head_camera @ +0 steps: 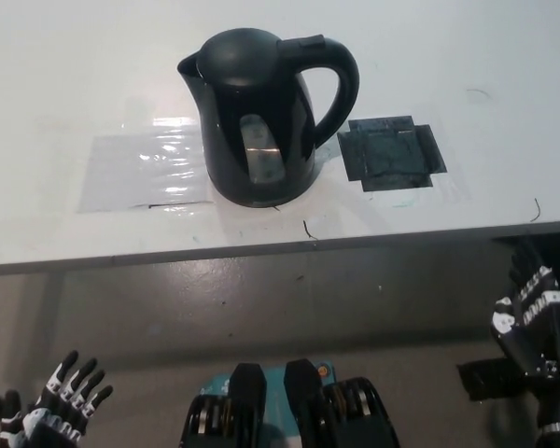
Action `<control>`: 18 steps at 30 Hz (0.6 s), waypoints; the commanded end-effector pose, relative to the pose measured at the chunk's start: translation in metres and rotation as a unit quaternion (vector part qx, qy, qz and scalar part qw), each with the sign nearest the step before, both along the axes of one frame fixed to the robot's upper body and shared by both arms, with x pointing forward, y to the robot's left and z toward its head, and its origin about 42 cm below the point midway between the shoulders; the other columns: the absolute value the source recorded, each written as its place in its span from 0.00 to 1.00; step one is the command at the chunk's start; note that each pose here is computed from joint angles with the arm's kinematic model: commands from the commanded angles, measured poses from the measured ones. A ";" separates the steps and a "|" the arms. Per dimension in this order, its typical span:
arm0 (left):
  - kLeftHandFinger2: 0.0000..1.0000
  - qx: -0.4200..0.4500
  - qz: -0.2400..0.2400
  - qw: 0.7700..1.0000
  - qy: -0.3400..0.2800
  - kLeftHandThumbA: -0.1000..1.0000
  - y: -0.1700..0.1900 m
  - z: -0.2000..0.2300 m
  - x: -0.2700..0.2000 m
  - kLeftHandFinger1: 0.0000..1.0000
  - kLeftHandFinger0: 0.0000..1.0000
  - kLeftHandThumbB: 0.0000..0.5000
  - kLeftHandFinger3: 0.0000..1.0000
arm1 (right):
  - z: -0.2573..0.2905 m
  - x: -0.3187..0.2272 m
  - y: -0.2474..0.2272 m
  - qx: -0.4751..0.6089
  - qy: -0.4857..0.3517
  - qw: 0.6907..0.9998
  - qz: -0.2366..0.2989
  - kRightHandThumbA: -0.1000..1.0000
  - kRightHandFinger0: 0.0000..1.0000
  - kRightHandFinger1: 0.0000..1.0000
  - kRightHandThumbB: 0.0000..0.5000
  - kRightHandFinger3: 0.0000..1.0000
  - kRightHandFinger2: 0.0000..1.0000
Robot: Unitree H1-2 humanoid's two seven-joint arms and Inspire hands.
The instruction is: The robot uses its right hand to push down on the lid of a kettle kept in the middle of the desk to close it
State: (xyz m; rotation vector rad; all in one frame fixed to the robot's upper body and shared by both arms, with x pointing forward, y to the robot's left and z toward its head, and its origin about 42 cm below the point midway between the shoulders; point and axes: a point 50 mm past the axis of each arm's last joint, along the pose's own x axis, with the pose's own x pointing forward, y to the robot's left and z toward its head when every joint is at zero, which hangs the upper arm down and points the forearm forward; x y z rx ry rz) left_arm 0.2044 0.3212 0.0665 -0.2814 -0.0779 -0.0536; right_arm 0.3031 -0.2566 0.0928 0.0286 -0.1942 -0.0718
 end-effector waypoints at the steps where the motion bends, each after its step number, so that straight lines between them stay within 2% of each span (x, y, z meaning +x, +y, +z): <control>1: 1.00 -0.006 -0.003 1.000 -0.030 1.00 -0.001 0.008 0.007 1.00 1.00 1.00 1.00 | 0.012 0.020 -0.011 0.022 -0.056 0.998 -0.010 0.06 1.00 1.00 0.70 1.00 1.00; 3: 1.00 0.001 -0.002 0.999 -0.033 1.00 -0.003 0.008 0.009 1.00 1.00 1.00 1.00 | 0.011 0.029 -0.017 0.025 -0.043 0.999 -0.015 0.04 1.00 1.00 0.68 1.00 1.00; 7: 1.00 0.001 0.000 0.999 -0.036 1.00 -0.004 0.007 0.008 1.00 1.00 1.00 1.00 | 0.004 0.041 -0.023 0.024 -0.018 0.999 -0.028 0.04 1.00 1.00 0.69 1.00 1.00; 14: 1.00 -0.002 -0.002 0.999 -0.043 1.00 -0.005 0.009 0.012 1.00 1.00 1.00 1.00 | 0.011 0.048 -0.024 0.030 -0.004 0.998 -0.050 0.00 1.00 1.00 0.60 1.00 1.00; 18: 1.00 0.000 -0.004 0.999 -0.044 1.00 -0.005 0.009 0.013 1.00 1.00 1.00 1.00 | 0.011 0.049 -0.026 0.035 0.002 0.998 -0.056 0.00 1.00 1.00 0.58 1.00 1.00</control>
